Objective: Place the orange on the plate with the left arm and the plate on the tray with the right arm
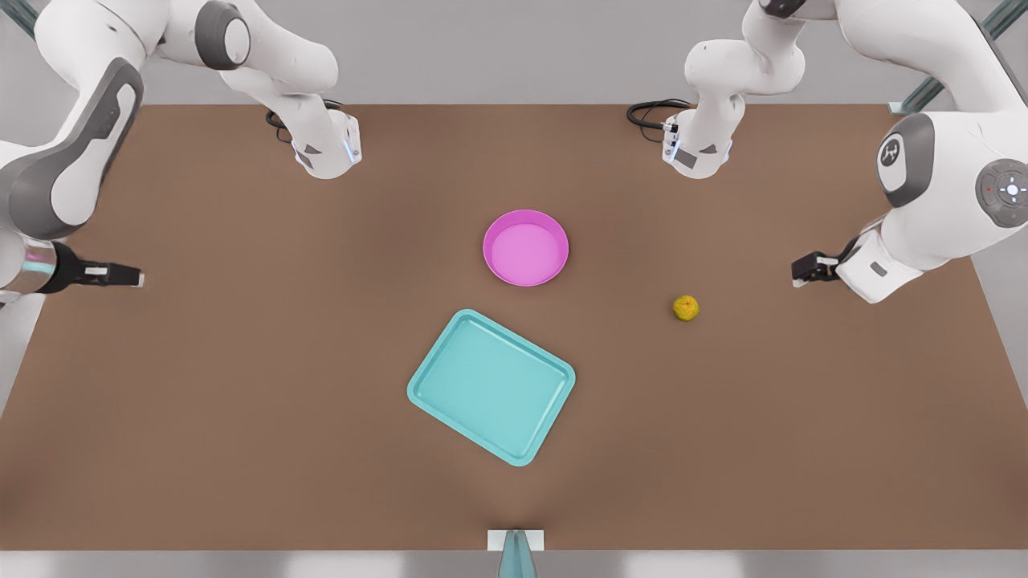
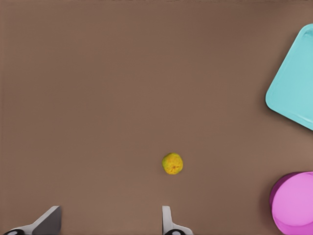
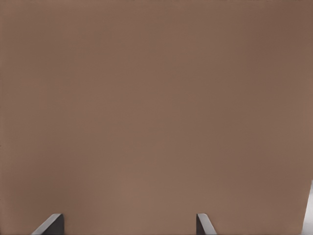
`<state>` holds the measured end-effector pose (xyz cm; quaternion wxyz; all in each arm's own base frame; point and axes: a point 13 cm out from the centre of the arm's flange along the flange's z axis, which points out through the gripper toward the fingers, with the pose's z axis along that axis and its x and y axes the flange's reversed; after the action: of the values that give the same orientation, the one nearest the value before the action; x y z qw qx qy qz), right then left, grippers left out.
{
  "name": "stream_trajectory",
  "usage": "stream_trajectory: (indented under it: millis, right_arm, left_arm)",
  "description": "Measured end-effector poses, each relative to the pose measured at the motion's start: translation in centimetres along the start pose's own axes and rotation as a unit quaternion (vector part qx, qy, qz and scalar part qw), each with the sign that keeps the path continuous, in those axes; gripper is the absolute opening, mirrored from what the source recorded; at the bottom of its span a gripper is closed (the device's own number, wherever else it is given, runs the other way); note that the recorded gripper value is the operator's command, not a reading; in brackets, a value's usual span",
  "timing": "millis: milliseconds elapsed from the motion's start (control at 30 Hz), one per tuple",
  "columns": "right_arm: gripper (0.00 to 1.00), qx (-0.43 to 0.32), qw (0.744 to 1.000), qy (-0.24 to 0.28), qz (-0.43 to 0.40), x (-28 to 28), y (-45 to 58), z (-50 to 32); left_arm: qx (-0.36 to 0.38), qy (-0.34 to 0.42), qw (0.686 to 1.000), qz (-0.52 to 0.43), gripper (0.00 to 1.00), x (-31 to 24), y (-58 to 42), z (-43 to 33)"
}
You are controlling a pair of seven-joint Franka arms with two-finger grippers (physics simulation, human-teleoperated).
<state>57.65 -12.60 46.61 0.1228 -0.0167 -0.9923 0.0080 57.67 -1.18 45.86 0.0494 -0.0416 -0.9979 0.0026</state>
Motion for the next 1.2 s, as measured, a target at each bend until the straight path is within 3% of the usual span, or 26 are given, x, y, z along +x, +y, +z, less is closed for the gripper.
stream_trajectory:
  millis: [67,167,233,433,667,1200]
  right_arm:
    - [1.0,-0.006,1.0,-0.005,-0.008,-0.9,0.4,0.4]
    - [1.0,-0.009,1.0,-0.012,-0.019,-1.7,1.0,0.7]
    - [1.0,-0.01,1.0,-0.017,-0.024,-2.0,1.2,0.6]
    - [1.0,-0.012,0.999,-0.024,-0.033,-2.5,1.2,0.7]
    - [1.0,-0.011,0.999,-0.026,-0.038,-2.6,0.7,0.7]
    - [1.0,-0.022,0.998,-0.029,-0.054,-3.0,1.2,1.0]
  left_arm:
    - [0.002,0.02,1.0,0.001,1.0,-0.8,0.0,2.3]
    - [0.001,0.12,0.992,0.035,1.0,-2.3,-4.3,14.0]
    - [-0.003,0.166,0.985,0.057,1.0,-0.5,-7.3,21.2]
    - [-0.007,0.171,0.983,0.06,1.0,4.3,-8.0,32.9]
    - [-0.011,0.115,0.991,0.063,1.0,2.8,-8.7,36.5]
    - [-0.017,0.133,0.989,0.062,1.0,4.7,-8.8,42.3]
